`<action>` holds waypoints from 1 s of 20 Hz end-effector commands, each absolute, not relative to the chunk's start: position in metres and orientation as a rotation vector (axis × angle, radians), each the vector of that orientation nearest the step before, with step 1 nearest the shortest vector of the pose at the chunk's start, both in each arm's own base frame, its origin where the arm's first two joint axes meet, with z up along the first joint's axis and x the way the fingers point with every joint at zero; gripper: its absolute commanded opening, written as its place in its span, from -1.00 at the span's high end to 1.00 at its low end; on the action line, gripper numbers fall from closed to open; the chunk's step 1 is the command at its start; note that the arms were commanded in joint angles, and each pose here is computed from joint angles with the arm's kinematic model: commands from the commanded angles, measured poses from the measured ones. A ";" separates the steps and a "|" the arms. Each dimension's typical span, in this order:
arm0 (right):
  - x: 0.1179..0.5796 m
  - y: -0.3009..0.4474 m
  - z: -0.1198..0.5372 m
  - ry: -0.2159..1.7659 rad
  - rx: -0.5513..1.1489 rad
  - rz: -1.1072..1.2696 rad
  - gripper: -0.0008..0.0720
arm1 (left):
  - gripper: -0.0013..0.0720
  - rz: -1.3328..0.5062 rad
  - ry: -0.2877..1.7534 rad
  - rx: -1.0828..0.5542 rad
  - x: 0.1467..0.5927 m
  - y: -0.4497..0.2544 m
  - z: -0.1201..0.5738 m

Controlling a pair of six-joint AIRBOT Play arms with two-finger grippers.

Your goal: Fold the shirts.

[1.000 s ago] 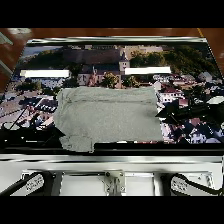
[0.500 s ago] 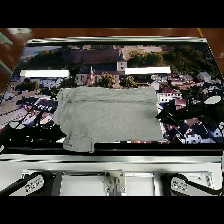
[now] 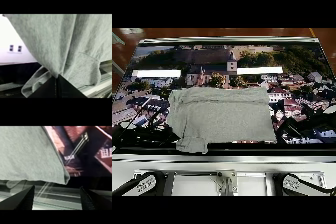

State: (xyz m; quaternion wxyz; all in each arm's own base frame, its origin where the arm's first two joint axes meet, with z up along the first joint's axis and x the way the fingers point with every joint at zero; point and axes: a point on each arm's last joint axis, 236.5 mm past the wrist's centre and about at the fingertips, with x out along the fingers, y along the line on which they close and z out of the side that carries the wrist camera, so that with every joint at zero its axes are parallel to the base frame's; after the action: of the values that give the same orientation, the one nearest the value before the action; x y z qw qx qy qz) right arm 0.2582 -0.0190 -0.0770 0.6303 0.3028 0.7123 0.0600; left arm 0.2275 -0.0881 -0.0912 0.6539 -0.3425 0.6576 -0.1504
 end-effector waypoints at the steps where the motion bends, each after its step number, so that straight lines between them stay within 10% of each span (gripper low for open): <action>1: 0.250 -0.014 -0.097 1.630 0.744 0.088 -0.90 | 0.89 -0.348 1.491 -0.774 0.227 -0.089 -0.090; 9: 0.246 0.039 -0.125 1.709 0.639 0.181 -0.82 | 0.89 -0.345 1.445 -0.773 0.242 -0.086 -0.083; 13: 0.253 0.058 -0.121 1.699 0.613 0.229 0.83 | 0.89 -0.342 1.389 -0.765 0.261 -0.082 -0.072; 20: 0.361 0.051 0.078 1.141 0.332 0.428 0.84 | 0.89 -0.338 0.731 -0.425 0.374 -0.033 0.158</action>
State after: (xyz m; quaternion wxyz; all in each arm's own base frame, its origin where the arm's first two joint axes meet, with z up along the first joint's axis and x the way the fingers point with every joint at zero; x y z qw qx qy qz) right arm 0.3225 0.0501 -0.0241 0.7174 0.2187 0.6428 0.1558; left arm 0.3394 -0.0515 0.0368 0.8139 -0.2632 0.4898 -0.1686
